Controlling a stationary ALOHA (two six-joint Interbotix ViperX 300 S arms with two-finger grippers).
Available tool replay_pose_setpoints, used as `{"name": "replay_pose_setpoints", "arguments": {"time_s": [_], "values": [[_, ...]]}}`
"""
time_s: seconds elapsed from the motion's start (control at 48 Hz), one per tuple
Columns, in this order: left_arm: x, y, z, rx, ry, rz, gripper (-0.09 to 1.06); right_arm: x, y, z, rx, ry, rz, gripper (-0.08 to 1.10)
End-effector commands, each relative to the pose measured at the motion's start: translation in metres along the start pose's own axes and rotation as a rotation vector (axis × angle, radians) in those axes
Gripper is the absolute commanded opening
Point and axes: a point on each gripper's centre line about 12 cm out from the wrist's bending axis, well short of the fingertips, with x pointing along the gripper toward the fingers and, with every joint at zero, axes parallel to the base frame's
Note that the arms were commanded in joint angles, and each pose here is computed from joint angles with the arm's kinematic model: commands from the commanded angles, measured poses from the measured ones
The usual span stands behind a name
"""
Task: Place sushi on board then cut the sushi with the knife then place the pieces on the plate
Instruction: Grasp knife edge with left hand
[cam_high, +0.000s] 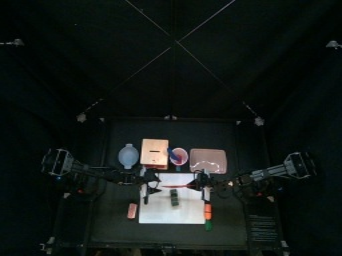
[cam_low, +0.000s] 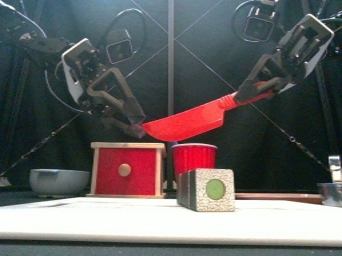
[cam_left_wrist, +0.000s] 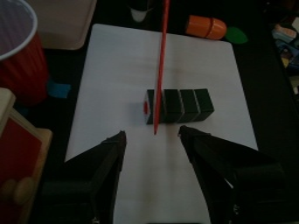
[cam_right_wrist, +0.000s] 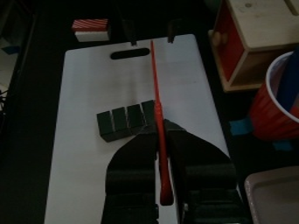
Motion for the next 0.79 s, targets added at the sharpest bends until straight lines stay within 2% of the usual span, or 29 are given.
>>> {"name": "replay_pose_setpoints", "arguments": {"time_s": [0.021, 0.292, 0.646, 0.792], "values": [[0.007, -0.004, 0.014, -0.001, -0.022, -0.007, 0.87, 0.001, 0.003, 0.012, 0.005, -0.026, 0.003, 0.34], [0.016, -0.006, 0.02, 0.001, -0.023, -0.01, 0.86, 0.005, 0.006, 0.01, 0.005, -0.007, 0.004, 0.34], [0.025, -0.007, 0.019, 0.004, -0.01, -0.01, 0.86, 0.005, 0.006, 0.01, 0.009, -0.006, 0.004, 0.34], [0.025, -0.007, 0.015, 0.007, 0.003, -0.01, 0.83, 0.005, 0.006, 0.011, 0.01, -0.008, 0.004, 0.34]]}}
